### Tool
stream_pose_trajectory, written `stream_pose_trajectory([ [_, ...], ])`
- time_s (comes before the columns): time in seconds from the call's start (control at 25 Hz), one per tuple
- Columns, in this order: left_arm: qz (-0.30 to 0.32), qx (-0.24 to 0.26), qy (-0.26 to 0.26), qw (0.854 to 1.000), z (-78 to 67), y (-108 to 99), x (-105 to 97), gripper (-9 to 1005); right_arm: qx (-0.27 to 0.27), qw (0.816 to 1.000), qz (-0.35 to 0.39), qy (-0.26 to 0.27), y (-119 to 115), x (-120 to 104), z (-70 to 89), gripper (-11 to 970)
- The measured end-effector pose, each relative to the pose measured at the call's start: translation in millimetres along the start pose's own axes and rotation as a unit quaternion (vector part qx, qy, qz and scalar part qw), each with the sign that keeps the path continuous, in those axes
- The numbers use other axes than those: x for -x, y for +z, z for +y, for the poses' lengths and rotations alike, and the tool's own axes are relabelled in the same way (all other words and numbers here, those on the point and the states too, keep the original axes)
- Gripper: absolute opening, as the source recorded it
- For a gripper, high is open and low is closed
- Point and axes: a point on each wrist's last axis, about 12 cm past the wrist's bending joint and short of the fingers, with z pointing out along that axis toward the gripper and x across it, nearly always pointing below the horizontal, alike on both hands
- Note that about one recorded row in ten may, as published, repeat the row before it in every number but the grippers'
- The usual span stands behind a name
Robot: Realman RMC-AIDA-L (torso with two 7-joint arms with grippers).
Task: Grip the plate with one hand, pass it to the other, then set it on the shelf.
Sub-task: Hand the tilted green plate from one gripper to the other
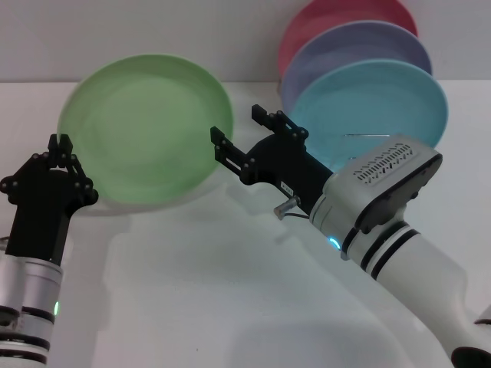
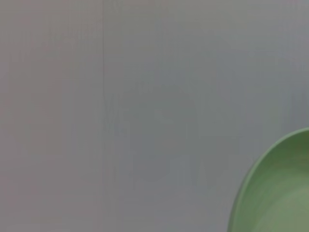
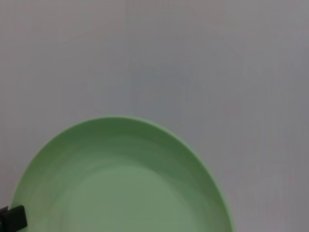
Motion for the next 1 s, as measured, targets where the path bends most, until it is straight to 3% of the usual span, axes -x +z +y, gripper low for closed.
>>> stream_pose_trajectory([
  [1.0, 0.007, 0.016, 0.001, 1.000, -2.3, -1.8, 0.4, 36, 0.004, 1.000, 0.007, -0.009, 5.8, 1.6, -0.1, 746],
])
